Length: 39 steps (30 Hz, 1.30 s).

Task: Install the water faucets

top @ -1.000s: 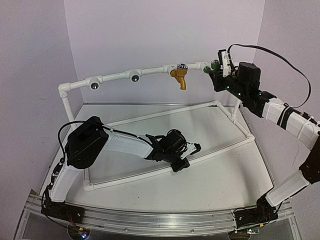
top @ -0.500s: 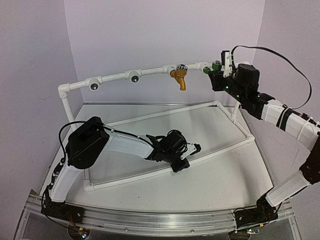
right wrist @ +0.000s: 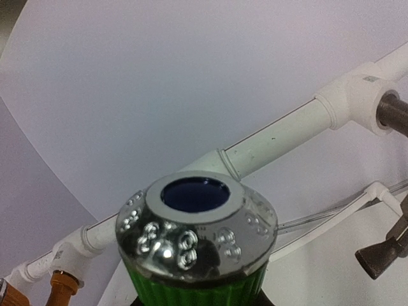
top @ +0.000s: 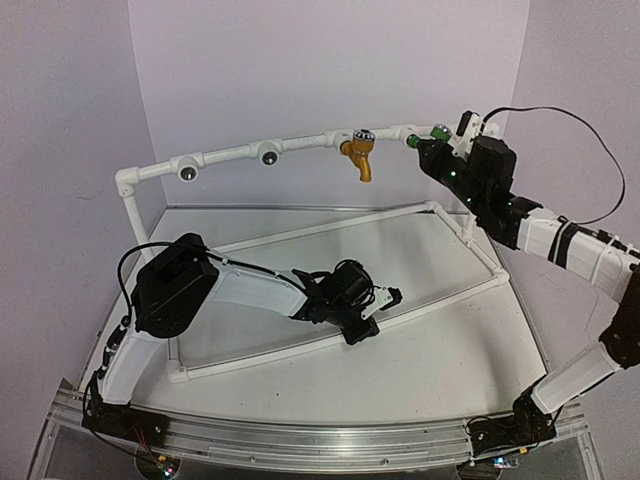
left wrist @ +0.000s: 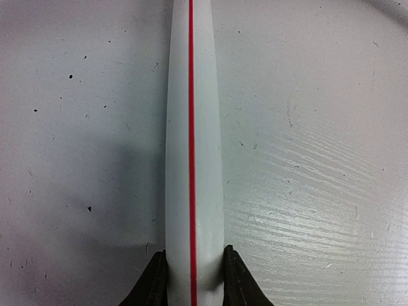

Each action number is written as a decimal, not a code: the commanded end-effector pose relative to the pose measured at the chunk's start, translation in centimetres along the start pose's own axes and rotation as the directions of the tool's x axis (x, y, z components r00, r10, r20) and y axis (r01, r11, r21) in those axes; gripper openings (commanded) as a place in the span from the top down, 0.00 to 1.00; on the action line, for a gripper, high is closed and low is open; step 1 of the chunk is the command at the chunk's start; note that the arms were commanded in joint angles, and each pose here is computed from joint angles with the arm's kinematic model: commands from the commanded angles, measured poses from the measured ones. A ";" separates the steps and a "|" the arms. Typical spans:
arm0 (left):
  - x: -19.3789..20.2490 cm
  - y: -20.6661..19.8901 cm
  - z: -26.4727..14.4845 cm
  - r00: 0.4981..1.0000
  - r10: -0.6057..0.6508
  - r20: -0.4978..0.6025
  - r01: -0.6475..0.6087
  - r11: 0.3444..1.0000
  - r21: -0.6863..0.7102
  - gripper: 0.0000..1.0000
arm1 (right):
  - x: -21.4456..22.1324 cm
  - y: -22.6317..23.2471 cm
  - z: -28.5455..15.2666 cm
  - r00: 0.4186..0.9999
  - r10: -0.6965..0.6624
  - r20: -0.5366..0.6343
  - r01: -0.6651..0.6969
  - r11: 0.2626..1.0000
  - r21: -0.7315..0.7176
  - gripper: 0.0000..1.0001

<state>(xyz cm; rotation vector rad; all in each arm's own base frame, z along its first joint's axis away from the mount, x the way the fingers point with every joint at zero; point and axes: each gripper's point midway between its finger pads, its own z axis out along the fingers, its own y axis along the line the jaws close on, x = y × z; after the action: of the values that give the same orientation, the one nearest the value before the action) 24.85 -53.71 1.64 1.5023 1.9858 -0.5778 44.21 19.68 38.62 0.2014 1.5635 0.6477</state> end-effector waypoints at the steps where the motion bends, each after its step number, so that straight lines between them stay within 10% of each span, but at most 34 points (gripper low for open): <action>1: 10.1 -10.3 0.6 0.948 0.087 -0.306 0.025 0.938 0.345 1.00 | 3.6 -2.9 1.0 0.987 0.164 -0.005 -0.161 0.977 0.137 1.00; 14: 9.9 -10.5 0.5 0.949 0.088 -0.304 0.027 0.935 0.354 1.00 | 4.8 -3.2 1.2 0.832 0.546 0.099 -0.555 0.817 0.158 1.00; 33: 9.4 -11.6 0.1 0.954 0.083 -0.288 0.046 0.908 0.416 1.00 | 3.5 -1.0 0.6 0.214 0.965 0.154 -0.975 0.202 0.087 1.00; 39: 9.2 -12.2 0.1 0.955 0.086 -0.283 0.049 0.898 0.437 1.00 | 1.1 0.4 0.4 0.107 0.981 0.164 -0.994 0.099 0.055 1.00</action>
<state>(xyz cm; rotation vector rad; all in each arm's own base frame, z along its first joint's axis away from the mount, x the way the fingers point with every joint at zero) 24.68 -53.76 1.66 1.5131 1.9936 -0.5900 44.29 19.49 37.67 1.4326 1.1630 1.5052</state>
